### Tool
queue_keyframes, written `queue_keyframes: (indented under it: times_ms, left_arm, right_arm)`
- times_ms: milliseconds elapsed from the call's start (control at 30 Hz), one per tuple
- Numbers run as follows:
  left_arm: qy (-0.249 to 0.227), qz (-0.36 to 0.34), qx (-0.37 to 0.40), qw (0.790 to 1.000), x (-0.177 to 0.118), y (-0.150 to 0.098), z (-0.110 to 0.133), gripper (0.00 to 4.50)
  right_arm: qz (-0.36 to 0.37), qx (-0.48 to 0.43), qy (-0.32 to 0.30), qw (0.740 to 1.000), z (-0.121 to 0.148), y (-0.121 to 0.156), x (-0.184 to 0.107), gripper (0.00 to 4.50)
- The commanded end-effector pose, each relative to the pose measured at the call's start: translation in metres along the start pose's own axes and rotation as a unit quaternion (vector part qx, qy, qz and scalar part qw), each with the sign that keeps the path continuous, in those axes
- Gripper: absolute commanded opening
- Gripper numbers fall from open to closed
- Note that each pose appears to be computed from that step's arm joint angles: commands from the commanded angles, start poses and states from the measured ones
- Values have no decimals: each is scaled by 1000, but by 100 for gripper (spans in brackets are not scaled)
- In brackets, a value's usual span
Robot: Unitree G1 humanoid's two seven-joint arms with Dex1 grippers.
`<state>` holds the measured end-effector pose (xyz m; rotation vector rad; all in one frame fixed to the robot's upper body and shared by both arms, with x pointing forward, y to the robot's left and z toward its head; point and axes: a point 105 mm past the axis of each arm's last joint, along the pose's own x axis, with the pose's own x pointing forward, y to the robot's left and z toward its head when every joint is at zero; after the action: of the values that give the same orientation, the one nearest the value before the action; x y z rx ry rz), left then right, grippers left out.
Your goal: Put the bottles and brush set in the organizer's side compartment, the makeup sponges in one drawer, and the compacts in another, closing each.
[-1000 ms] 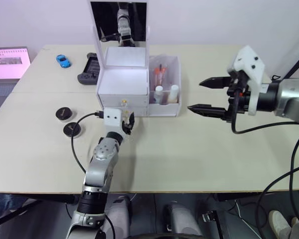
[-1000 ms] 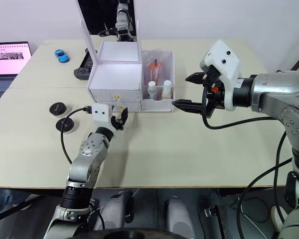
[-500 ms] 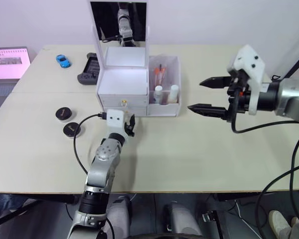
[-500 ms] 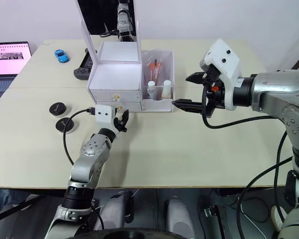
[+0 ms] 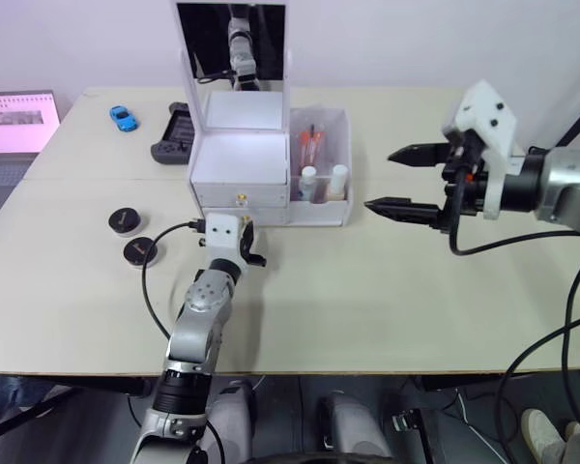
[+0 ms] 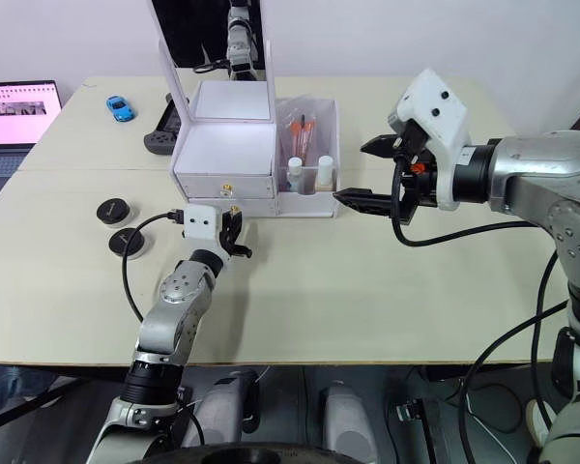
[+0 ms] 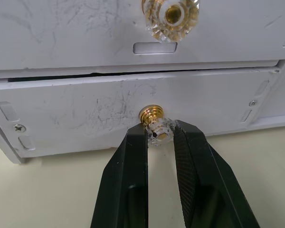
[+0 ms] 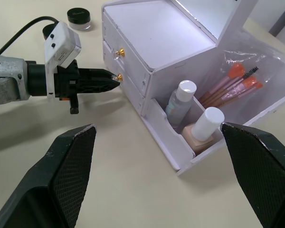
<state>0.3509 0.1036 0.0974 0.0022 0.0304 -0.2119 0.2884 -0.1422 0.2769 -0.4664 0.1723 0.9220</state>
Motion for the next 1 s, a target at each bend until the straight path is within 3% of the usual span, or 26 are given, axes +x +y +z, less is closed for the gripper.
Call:
queue_keyframes:
  times_ms: [33,600,967,1000]
  left_arm:
    - [-40,-18,27,999,-10,-5,17,26]
    - [27,-26,39,999,-89,2,3,26]
    - [53,-29,36,998,-100,-7,-3,25]
    - [51,-25,34,998,-101,-5,-2,75]
  right_arm:
    - [-2,-20,-15,1000,10,1,-2,450]
    - [29,5,-19,999,0,10,10,450]
    - [44,7,-21,999,0,8,15,450]
    - [44,7,-22,999,1,8,15,450]
